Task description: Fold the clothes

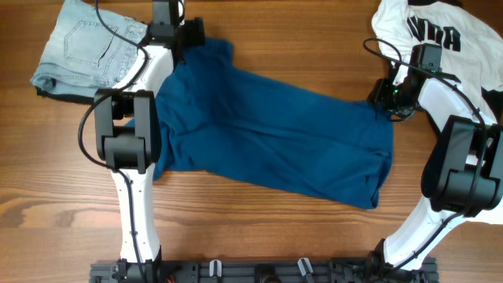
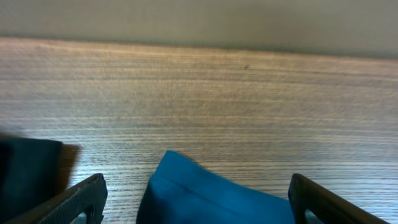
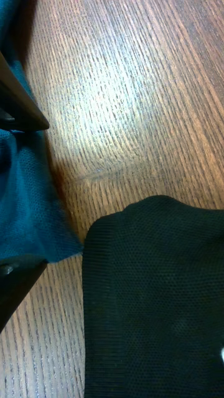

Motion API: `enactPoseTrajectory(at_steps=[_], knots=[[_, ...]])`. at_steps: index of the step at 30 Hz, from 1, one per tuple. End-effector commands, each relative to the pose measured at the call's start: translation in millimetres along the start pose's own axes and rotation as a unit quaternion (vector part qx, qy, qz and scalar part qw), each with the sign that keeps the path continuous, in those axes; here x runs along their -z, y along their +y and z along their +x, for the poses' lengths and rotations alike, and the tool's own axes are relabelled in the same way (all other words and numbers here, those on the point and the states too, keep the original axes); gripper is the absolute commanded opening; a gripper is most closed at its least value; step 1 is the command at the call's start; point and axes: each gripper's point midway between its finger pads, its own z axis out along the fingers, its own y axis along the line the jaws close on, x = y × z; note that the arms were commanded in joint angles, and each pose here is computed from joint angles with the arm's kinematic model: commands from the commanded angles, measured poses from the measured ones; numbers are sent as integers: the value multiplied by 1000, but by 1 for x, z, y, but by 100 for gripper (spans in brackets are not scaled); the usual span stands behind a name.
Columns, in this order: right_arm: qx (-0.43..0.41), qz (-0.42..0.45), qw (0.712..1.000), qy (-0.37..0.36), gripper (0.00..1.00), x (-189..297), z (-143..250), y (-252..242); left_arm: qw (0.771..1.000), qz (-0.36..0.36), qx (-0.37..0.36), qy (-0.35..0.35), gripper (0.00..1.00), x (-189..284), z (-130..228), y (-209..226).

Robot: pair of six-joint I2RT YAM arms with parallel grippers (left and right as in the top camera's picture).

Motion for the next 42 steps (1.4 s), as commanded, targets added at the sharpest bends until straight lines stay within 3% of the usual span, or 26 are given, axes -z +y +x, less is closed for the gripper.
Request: enactPoseTrajectory(at_steps=[1, 5, 6, 9, 12, 14, 16, 17, 22, 24, 32, 42], knots=[[-4, 5, 1000, 1, 63, -3, -1, -2, 1000, 26, 3, 11, 91, -18, 15, 6], [-4, 6, 1000, 2, 63, -3, -1, -2, 999, 39, 5, 30, 79, -27, 33, 5], [-5, 6, 1000, 3, 63, -3, -1, -2, 999, 39, 6, 33, 72, -27, 35, 5], [-5, 6, 1000, 3, 63, -3, 0, -2, 999, 38, 6, 37, 44, -28, 37, 5], [-5, 6, 1000, 4, 63, -3, 0, -2, 999, 38, 13, 32, 5, -28, 35, 7], [-4, -3, 1000, 2, 64, -3, -2, 1, 999, 46, 19, 13, 4, -26, 23, 4], [-1, -4, 1000, 2, 78, 1, -4, 2, 999, 48, 19, -5, 4, -15, 5, 3], [-2, -4, 1000, 1, 79, 4, -5, 2, 999, 49, 18, -13, 4, -9, -5, 2], [4, 7, 1000, -22, 80, 18, -19, -8, 996, 56, 14, -67, 4, 63, -79, -7], [21, 25, 999, -27, 75, 16, -20, -13, 996, 56, 14, -68, 4, 77, -86, -8], [64, 14, 997, -40, 62, 7, -21, -9, 998, 51, 16, -28, 4, 79, -69, -6], [95, -9, 994, -45, 55, -8, -22, 14, 998, 51, 17, -19, 4, 79, -64, -6]])
